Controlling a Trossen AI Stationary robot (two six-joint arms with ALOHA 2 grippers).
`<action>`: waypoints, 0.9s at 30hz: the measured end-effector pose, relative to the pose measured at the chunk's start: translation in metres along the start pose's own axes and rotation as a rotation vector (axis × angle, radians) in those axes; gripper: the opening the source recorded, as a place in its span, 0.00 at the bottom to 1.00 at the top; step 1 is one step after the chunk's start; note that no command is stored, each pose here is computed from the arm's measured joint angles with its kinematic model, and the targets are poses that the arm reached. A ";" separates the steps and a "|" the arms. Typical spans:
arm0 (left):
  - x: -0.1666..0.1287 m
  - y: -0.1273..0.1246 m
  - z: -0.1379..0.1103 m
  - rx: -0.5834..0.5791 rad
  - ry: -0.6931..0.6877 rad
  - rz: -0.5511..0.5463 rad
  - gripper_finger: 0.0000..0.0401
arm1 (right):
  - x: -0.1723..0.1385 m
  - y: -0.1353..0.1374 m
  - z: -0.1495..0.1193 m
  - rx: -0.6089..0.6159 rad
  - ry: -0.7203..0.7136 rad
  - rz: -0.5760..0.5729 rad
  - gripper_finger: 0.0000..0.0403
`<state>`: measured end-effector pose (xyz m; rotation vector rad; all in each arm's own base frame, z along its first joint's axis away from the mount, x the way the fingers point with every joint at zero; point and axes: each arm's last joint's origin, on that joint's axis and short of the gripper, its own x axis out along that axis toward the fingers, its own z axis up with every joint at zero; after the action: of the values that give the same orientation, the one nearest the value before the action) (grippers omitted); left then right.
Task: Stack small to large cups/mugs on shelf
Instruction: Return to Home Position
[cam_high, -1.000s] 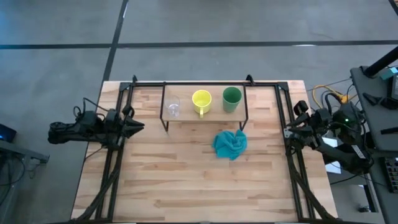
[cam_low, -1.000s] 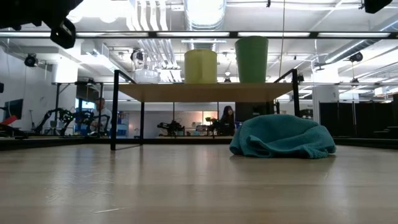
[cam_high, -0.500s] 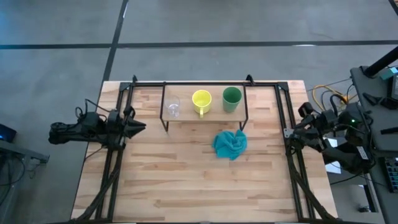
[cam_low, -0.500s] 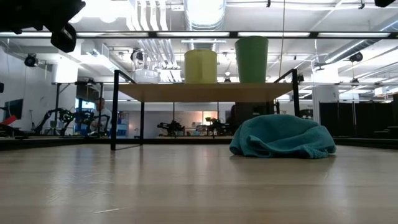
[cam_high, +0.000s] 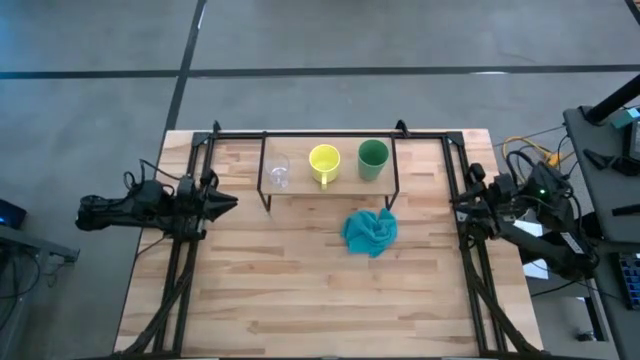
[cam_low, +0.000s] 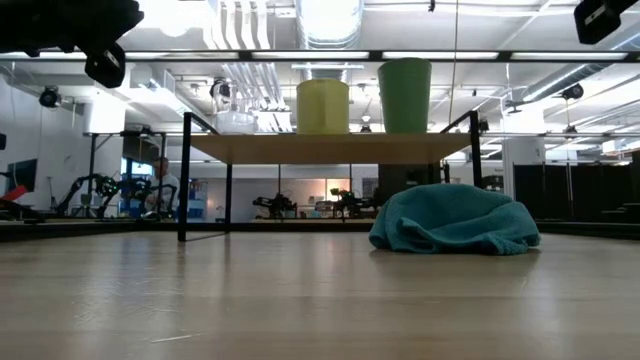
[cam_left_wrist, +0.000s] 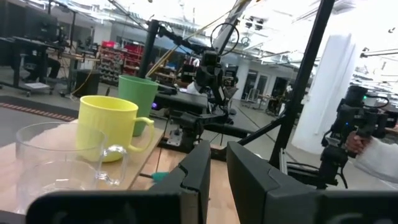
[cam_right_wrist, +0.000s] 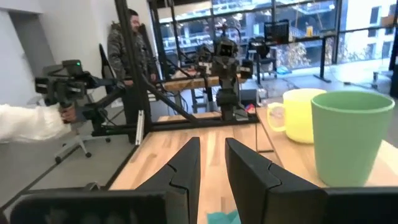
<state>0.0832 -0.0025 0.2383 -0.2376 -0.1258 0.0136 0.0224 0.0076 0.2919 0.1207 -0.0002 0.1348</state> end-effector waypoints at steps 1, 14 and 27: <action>0.000 0.000 0.000 0.000 0.001 0.000 0.10 | 0.000 0.000 0.000 -0.005 -0.004 0.001 0.17; -0.001 0.000 0.002 0.002 -0.023 0.018 0.10 | 0.000 -0.006 -0.001 0.010 -0.021 -0.189 0.17; -0.002 0.000 0.003 0.003 -0.034 0.015 0.10 | 0.000 -0.011 -0.002 0.043 -0.037 -0.320 0.17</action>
<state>0.0811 -0.0017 0.2405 -0.2357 -0.1578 0.0329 0.0238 -0.0026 0.2890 0.1647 -0.0151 -0.1874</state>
